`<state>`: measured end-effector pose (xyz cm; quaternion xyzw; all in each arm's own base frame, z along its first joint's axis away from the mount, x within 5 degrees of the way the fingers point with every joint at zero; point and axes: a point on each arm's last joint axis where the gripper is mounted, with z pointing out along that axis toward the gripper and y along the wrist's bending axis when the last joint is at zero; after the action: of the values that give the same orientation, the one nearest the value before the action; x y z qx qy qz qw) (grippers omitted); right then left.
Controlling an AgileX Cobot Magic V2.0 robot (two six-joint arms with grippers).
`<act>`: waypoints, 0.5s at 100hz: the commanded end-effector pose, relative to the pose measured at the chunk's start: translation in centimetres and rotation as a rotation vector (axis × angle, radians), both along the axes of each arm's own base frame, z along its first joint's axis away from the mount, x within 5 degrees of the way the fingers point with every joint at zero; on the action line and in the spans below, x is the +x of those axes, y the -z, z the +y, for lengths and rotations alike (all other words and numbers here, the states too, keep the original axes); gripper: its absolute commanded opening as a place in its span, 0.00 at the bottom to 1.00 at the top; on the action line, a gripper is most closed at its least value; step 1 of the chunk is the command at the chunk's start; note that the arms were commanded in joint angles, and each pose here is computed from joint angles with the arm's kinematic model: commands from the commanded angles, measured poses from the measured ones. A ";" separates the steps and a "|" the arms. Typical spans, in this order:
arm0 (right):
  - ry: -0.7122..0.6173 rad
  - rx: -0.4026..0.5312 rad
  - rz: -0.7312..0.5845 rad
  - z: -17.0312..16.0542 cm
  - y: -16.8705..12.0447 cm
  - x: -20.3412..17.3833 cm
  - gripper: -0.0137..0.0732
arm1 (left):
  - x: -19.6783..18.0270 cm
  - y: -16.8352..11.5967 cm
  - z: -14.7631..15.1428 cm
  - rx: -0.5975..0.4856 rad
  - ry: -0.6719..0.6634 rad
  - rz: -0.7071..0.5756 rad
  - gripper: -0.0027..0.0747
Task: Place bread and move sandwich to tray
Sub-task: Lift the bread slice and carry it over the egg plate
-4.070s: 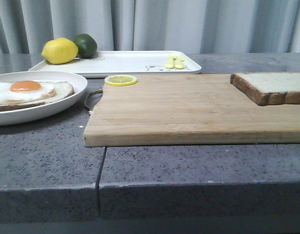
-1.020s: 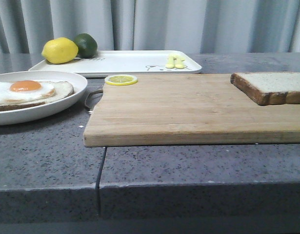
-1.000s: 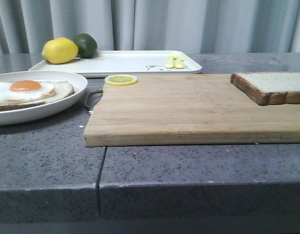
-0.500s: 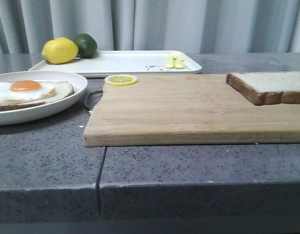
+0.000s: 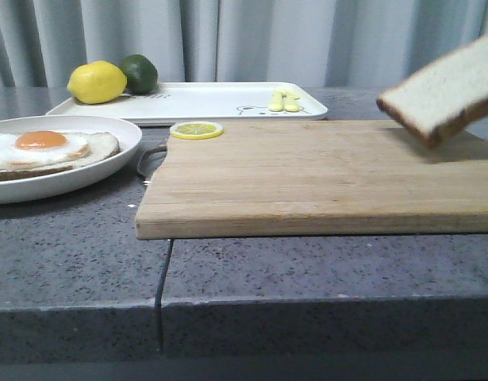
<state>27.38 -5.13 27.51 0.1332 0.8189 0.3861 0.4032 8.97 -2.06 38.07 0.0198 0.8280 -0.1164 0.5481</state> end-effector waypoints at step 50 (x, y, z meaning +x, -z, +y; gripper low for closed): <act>-0.022 0.249 -0.256 12.6 -9.1 -1.5 0.03 | 0.2 -1.5 -0.1 -0.032 -0.003 -0.090 0.83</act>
<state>26.22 5.52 34.47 0.0939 0.7429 0.4771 0.4600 8.97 -2.06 38.07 0.0198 0.8280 -0.1164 0.5481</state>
